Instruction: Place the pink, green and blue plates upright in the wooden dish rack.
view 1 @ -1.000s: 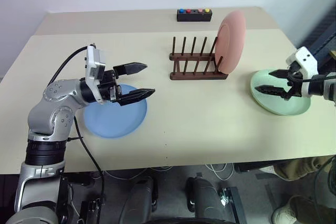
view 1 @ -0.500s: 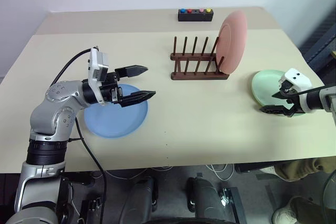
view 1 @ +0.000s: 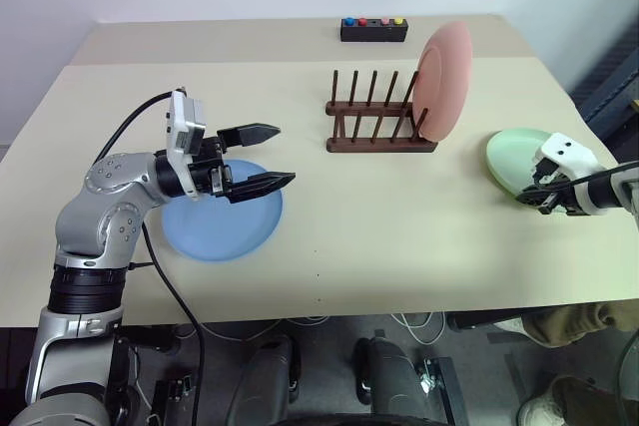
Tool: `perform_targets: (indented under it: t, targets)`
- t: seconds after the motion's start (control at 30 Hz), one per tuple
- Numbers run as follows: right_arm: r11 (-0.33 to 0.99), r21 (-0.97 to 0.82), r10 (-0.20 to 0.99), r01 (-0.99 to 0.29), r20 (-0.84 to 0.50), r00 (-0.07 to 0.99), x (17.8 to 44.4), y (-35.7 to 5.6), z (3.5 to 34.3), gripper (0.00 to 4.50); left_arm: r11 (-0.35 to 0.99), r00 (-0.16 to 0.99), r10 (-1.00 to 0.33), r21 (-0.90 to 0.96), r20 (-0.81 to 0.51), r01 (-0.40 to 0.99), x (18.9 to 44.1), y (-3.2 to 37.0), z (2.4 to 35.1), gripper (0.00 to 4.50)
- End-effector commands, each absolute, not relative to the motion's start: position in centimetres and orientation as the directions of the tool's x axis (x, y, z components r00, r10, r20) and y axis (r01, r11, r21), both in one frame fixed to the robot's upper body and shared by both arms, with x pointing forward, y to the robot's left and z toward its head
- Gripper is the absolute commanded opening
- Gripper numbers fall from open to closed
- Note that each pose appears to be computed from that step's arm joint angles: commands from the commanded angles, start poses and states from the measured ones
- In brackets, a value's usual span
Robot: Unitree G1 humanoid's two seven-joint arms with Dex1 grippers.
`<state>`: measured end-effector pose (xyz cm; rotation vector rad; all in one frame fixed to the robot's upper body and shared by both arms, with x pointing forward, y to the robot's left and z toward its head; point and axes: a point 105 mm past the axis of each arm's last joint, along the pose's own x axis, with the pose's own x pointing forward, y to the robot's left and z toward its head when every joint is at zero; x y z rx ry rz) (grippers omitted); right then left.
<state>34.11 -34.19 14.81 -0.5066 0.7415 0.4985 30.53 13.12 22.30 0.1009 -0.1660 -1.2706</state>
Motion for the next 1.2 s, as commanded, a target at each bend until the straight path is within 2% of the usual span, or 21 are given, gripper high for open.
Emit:
perform_targets:
  t: [0.03, 0.1, 0.17, 0.23, 0.37, 0.43, 0.57, 0.67, 0.8, 0.87, 1.03, 1.2]
  targets:
    - [0.803, -0.344, 0.251, -0.486, -0.546, 0.8, 36.4, -34.3, 19.7, 0.03, 0.282, 0.262, -0.958, 0.209, 0.116, 0.936, 30.1, 13.1, 23.9, 4.5]
    - [0.83, -0.403, 0.219, -0.386, -0.4, 0.89, 37.9, -34.6, 22.7, 0.03, 0.255, 0.237, -0.964, 0.176, 0.118, 0.951, 29.7, 13.1, 23.9, 4.5]
    - [0.887, -0.329, 0.262, -0.323, -0.217, 0.94, 39.1, -33.8, 26.2, 0.03, 0.231, 0.215, -0.97, 0.154, 0.112, 0.961, 29.4, 13.0, 23.8, 4.5]
    - [0.922, -0.205, 0.341, -0.329, 0.022, 0.94, 39.8, -32.1, 30.5, 0.03, 0.229, 0.215, -0.971, 0.163, 0.101, 0.96, 29.3, 13.0, 23.6, 4.5]
    - [0.842, -0.011, 0.505, -0.54, 0.371, 0.78, 38.9, -28.2, 37.2, 0.03, 0.237, 0.219, -0.969, 0.168, 0.116, 0.957, 29.4, 13.0, 23.9, 4.5]
    - [0.778, 0.053, 0.522, -0.625, 0.498, 0.692, 38.1, -27.2, 39.7, 0.03, 0.241, 0.223, -0.968, 0.171, 0.119, 0.955, 29.4, 13.0, 23.9, 4.5]
    - [0.546, 0.153, 0.508, -0.824, 0.721, 0.471, 35.5, -26.0, 44.2, 0.03, 0.253, 0.234, -0.965, 0.172, 0.12, 0.952, 29.3, 13.2, 23.9, 4.5]
    - [0.377, 0.19, 0.541, -0.907, 0.75, 0.382, 34.6, -25.0, 44.4, 0.03, 0.264, 0.246, -0.962, 0.172, 0.121, 0.949, 29.2, 13.4, 23.9, 4.5]
    - [0.238, 0.219, 0.717, -0.946, 0.618, 0.323, 34.1, -21.8, 41.0, 0.03, 0.282, 0.265, -0.957, 0.174, 0.118, 0.943, 29.0, 13.7, 23.8, 4.5]
    - [0.178, 0.246, 0.755, -0.953, 0.587, 0.293, 33.8, -21.0, 39.8, 0.03, 0.287, 0.269, -0.955, 0.173, 0.12, 0.942, 29.0, 13.7, 23.8, 4.5]
    - [0.238, 0.259, 0.832, -0.936, 0.443, 0.335, 35.0, -19.2, 36.1, 0.03, 0.291, 0.272, -0.955, 0.178, 0.122, 0.94, 29.0, 13.6, 23.9, 4.5]
    - [0.251, 0.267, 0.853, -0.93, 0.393, 0.343, 35.7, -17.1, 34.3, 0.03, 0.291, 0.272, -0.954, 0.176, 0.123, 0.94, 29.0, 13.6, 23.8, 4.5]
